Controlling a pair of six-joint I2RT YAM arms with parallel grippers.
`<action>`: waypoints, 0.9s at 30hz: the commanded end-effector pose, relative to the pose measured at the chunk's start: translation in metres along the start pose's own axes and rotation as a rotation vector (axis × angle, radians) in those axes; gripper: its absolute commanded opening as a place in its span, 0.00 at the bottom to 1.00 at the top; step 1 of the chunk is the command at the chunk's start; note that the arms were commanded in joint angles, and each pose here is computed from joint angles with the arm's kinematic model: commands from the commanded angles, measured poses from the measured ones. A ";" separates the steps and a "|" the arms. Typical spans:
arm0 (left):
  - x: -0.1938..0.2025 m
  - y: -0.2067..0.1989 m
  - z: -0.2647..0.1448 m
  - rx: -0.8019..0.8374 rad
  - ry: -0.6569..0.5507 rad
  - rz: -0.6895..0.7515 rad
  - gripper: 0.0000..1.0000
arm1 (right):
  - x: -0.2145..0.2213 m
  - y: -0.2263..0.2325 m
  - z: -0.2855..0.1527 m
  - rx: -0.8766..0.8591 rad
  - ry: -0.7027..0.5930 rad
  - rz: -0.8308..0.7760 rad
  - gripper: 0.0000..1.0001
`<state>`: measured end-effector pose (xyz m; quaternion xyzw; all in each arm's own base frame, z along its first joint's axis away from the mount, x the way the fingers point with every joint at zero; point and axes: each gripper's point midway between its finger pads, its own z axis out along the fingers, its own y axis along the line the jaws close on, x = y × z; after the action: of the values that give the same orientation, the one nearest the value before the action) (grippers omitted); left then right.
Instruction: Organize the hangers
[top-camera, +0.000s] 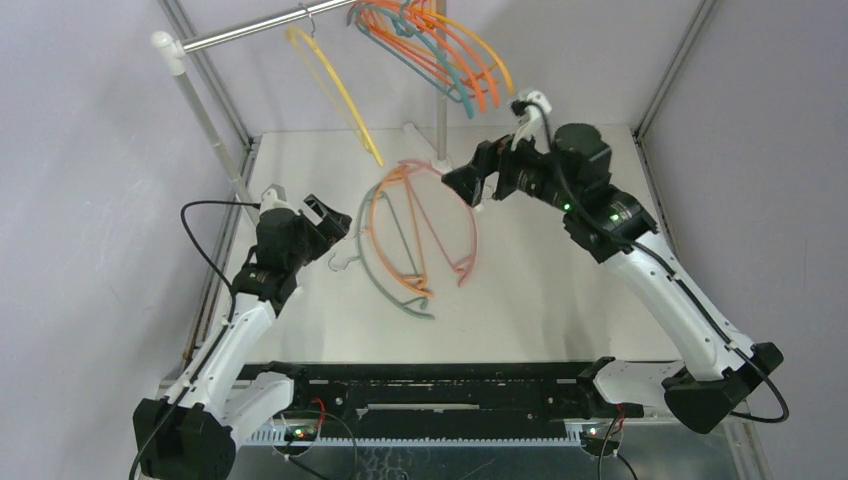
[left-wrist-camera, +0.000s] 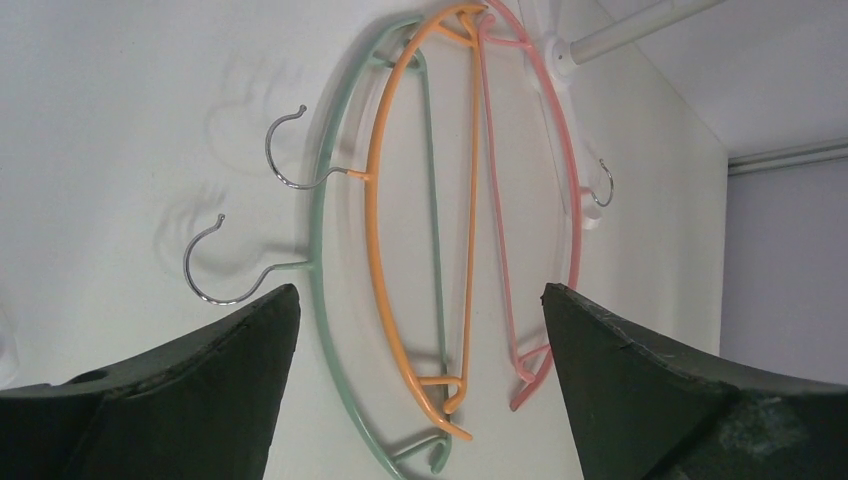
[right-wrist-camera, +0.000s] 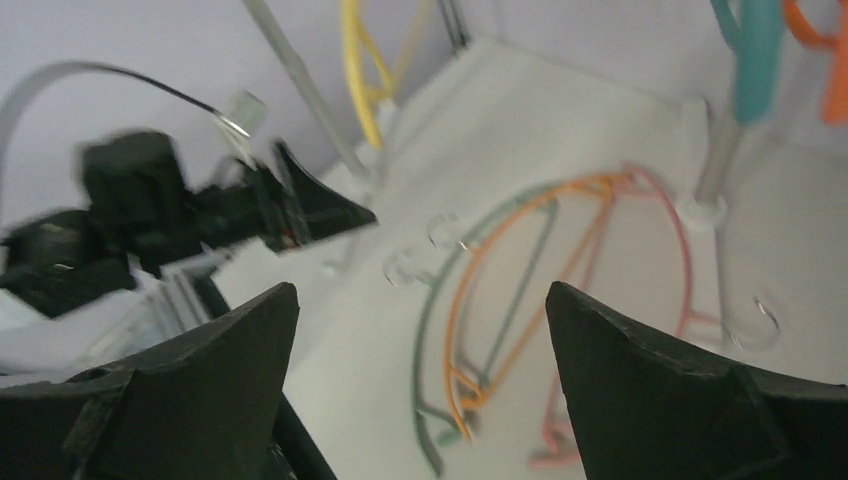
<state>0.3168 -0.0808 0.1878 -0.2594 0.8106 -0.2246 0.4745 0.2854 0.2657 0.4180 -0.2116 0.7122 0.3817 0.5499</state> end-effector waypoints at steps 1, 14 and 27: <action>-0.021 -0.018 -0.001 0.058 -0.054 0.030 0.96 | 0.074 -0.022 0.003 0.134 0.212 -0.073 1.00; -0.005 -0.009 0.001 0.069 -0.028 0.018 0.94 | 0.228 -0.154 0.008 0.555 0.508 0.213 0.82; -0.001 -0.002 0.003 0.058 -0.025 0.024 0.93 | 0.297 -0.206 0.068 0.570 0.604 0.337 0.71</action>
<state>0.3185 -0.0829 0.1836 -0.2506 0.8082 -0.2346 0.4784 0.3481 0.2097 0.0493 -0.0612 0.9602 0.1317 0.2388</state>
